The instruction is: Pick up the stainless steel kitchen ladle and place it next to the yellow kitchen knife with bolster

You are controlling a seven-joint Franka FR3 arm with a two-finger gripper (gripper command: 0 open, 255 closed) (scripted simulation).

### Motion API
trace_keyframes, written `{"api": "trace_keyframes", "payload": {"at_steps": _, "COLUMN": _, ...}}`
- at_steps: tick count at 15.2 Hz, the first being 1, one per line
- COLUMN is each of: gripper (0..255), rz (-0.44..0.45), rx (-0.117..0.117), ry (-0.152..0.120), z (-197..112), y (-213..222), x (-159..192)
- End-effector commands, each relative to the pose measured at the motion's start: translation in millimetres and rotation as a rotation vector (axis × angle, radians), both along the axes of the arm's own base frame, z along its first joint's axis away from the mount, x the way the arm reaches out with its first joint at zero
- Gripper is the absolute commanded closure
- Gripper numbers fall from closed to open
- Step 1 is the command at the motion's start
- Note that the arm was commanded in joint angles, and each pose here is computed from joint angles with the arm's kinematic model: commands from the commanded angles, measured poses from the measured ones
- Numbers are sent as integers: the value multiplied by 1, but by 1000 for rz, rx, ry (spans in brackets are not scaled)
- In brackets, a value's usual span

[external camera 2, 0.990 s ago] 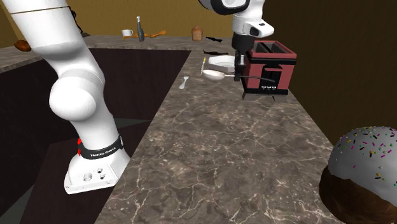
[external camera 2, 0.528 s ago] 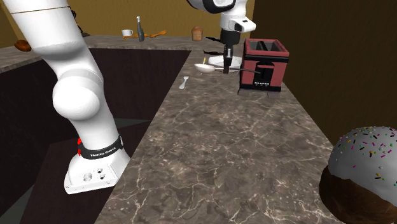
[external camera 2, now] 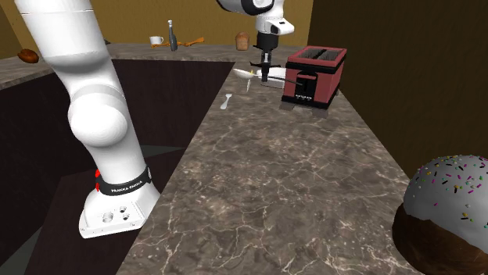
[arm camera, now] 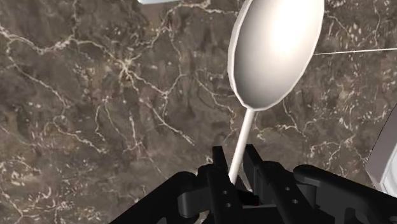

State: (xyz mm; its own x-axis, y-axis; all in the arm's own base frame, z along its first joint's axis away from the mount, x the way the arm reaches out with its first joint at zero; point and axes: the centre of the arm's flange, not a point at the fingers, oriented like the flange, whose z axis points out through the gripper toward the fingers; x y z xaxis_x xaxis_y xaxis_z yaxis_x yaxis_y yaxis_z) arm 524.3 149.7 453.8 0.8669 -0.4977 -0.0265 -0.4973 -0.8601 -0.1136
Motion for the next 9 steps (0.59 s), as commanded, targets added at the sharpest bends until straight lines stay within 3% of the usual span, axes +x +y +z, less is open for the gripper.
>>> {"api": "trace_keyframes", "payload": {"at_steps": 1, "gripper": 255, "rz": 2, "rx": 1, "ry": -1, "z": 0, "y": 28, "x": 2}}
{"api": "trace_keyframes", "payload": {"at_steps": 9, "gripper": 255, "rz": 2, "rx": 1, "ry": -1, "z": -37, "y": 37, "x": 3}}
